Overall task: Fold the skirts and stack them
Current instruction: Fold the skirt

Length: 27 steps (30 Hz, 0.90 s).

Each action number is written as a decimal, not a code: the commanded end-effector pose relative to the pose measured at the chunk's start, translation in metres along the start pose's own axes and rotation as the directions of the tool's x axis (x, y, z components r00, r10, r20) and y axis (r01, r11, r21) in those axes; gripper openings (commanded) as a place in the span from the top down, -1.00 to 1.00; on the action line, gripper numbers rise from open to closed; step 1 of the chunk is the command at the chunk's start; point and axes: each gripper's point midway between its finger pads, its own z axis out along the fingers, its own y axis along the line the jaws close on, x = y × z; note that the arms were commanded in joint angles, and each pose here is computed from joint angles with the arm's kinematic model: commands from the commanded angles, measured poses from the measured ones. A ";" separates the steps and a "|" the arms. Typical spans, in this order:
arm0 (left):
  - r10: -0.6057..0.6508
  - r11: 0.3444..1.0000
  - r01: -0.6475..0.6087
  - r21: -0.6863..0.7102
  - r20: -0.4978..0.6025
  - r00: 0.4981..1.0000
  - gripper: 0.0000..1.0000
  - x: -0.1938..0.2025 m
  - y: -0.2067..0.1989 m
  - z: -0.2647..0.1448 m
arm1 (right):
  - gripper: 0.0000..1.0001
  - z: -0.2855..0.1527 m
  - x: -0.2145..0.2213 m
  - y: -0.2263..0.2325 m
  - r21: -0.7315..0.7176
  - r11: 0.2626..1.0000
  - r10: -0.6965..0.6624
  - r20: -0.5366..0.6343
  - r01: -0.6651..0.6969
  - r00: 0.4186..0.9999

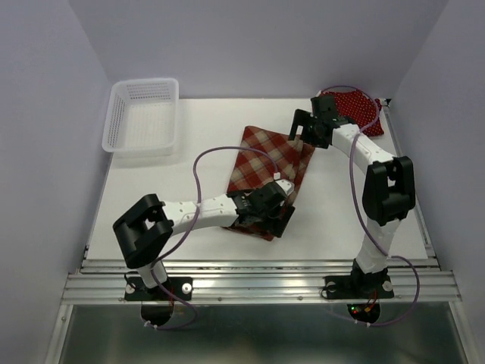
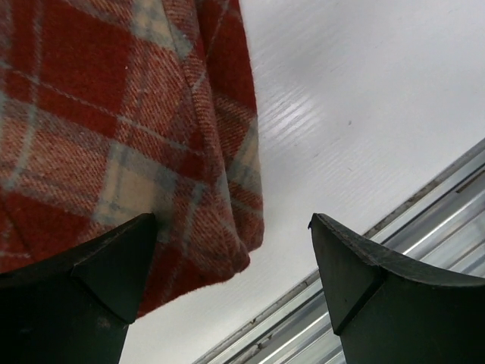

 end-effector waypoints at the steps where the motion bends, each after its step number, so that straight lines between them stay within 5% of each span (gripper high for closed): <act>1: 0.031 0.999 -0.031 -0.022 0.003 1.000 -0.84 -0.010 -0.003 0.002 | -1.00 0.005 -0.032 0.007 0.014 0.997 -0.070 0.053 0.070 0.996; 6: 0.035 0.999 -0.035 -0.010 -0.054 0.998 -0.60 0.007 -0.004 0.012 | -1.00 0.039 -0.039 -0.001 0.083 0.993 -0.089 0.047 0.084 0.995; 11: 0.025 0.999 -0.027 -0.032 -0.057 0.998 0.04 0.011 0.001 0.019 | -0.94 0.067 -0.031 -0.002 0.090 0.991 -0.098 0.005 0.097 0.995; 12: 0.025 0.999 -0.027 -0.035 -0.059 0.998 0.23 0.011 0.001 0.021 | -0.89 0.074 -0.027 -0.005 0.100 0.990 -0.099 -0.009 0.099 0.995; 13: 0.023 0.999 -0.025 -0.038 -0.055 0.998 0.66 0.008 0.000 0.020 | -0.81 0.076 -0.029 -0.005 0.102 0.990 -0.099 -0.005 0.099 0.995; 15: 0.018 0.999 -0.020 -0.048 -0.056 0.998 1.00 0.009 0.002 0.022 | -0.66 0.079 -0.029 -0.006 0.113 0.989 -0.099 -0.004 0.099 0.995; 20: -0.005 0.996 0.002 -0.087 -0.037 0.999 1.00 0.007 0.008 0.022 | -0.39 0.088 -0.027 -0.017 0.145 0.985 -0.091 -0.010 0.092 0.996; 23: -0.027 0.995 0.029 -0.091 0.013 1.000 1.00 -0.004 0.007 0.013 | 0.36 0.091 -0.027 -0.021 0.148 0.987 -0.066 -0.009 0.067 0.998; 27: -0.038 0.991 0.045 -0.128 0.063 0.997 1.00 -0.019 0.012 -0.001 | 0.82 0.086 -0.040 -0.009 0.096 0.992 -0.081 0.026 0.078 0.996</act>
